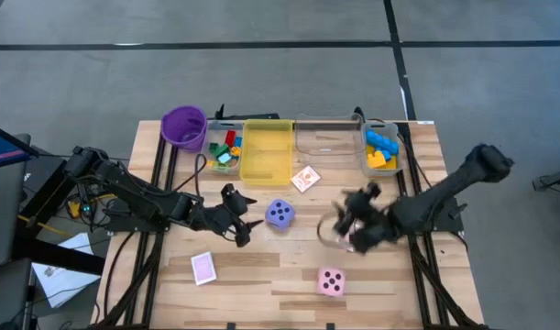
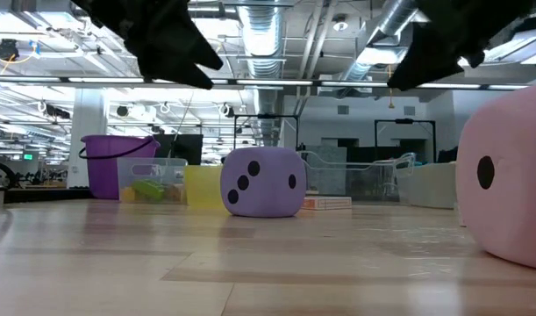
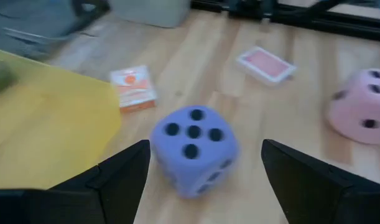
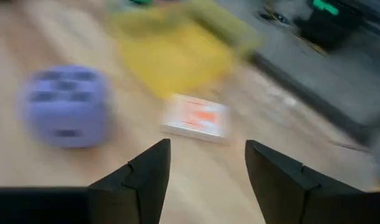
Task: Pick & Place Toys
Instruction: Put the large purple dice into the yellow bin
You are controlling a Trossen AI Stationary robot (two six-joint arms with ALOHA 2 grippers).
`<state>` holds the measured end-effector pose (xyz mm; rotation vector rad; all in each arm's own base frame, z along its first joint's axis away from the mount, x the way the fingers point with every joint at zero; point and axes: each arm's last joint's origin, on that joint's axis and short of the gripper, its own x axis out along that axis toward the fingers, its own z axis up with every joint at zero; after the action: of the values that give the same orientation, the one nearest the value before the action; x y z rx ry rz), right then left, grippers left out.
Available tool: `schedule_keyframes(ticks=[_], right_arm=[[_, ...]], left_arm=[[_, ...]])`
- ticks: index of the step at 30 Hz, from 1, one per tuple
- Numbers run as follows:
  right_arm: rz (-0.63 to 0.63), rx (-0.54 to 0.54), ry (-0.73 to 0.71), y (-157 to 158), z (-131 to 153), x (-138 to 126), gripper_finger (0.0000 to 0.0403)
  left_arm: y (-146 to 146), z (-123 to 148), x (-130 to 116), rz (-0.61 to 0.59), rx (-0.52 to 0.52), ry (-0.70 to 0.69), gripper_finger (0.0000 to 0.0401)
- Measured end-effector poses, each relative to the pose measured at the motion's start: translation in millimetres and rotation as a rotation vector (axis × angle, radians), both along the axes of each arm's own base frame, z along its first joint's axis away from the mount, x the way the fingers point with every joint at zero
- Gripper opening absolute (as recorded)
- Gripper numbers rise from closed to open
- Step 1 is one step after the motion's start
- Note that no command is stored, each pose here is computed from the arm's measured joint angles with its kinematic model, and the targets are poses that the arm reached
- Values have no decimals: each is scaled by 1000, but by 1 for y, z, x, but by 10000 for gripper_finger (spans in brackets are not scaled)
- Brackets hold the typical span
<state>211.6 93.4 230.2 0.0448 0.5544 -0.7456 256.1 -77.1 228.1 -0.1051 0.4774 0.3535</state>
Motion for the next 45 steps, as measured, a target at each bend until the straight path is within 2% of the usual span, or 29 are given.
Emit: schedule_keyframes(ticks=[5,8,13,17,24,32,45], right_arm=[[118,40,-156,58,-31,21,186],[159,87,-220,83,-52,31,180],[190,145,-301,107,-83,46,176],[241,117,-338,116,-96,59,177],[304,40,-380,119,-92,71,176],[304,51,-400,120,-90,72,177],[314,65,-395,118,-90,74,175]], left_arm=[[-7,2,2,-141,-100,-13,301],[-16,2,0,-209,-127,-7,301],[-31,2,-6,-273,-127,0,301],[-41,2,-11,-305,-121,-1,301],[-40,4,-13,-170,-31,-45,301],[-36,5,-12,-73,18,-73,301],[-11,7,-1,36,16,-92,301]])
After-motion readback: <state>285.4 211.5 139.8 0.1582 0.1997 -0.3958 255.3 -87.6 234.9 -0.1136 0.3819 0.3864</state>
